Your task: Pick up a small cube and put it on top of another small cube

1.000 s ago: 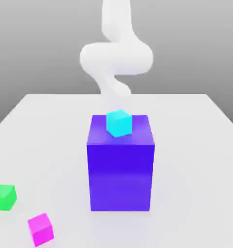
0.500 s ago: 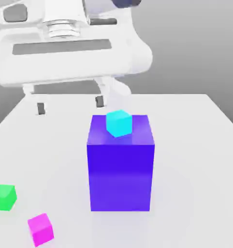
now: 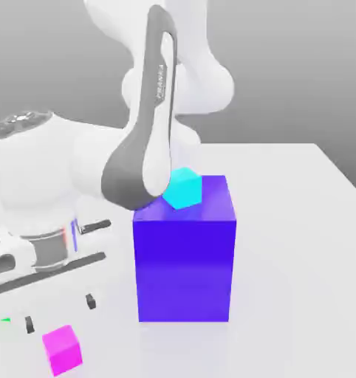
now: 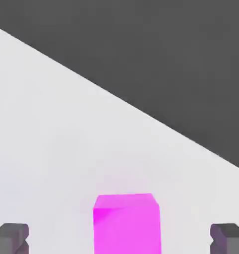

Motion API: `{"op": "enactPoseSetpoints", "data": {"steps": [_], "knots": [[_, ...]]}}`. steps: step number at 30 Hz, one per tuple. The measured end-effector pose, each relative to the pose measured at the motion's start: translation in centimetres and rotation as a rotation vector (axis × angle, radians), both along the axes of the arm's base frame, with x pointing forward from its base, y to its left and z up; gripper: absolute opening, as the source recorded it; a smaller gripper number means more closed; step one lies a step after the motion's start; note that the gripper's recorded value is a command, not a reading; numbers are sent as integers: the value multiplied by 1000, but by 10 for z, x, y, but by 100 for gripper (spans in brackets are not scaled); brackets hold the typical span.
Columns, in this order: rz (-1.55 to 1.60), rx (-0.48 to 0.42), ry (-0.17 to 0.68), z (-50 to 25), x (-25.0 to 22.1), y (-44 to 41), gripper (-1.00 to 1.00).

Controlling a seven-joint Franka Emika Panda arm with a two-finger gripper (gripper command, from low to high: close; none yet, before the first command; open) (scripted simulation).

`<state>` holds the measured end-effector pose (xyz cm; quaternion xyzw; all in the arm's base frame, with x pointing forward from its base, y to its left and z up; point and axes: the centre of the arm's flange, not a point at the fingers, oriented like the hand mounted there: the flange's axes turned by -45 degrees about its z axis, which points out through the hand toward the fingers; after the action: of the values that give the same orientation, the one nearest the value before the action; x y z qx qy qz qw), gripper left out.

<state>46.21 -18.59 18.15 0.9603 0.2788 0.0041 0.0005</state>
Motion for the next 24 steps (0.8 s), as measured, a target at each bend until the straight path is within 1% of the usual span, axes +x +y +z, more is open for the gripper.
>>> {"op": "enactPoseSetpoints", "data": {"steps": [3,4,10,15,18,21,22,24], "knots": [[5,-3,6,-42,-2,-2,0],[4,-2,8,-50,-3,-2,-100],[4,-1,10,-55,-3,-2,-100],[5,-2,9,-2,-3,-2,-100],[-150,-4,9,28,-31,-49,-100],[-367,-2,9,52,-80,-108,-100],[-428,-1,9,55,-95,-123,-100],[-473,1,7,45,-105,-134,-100]]}}
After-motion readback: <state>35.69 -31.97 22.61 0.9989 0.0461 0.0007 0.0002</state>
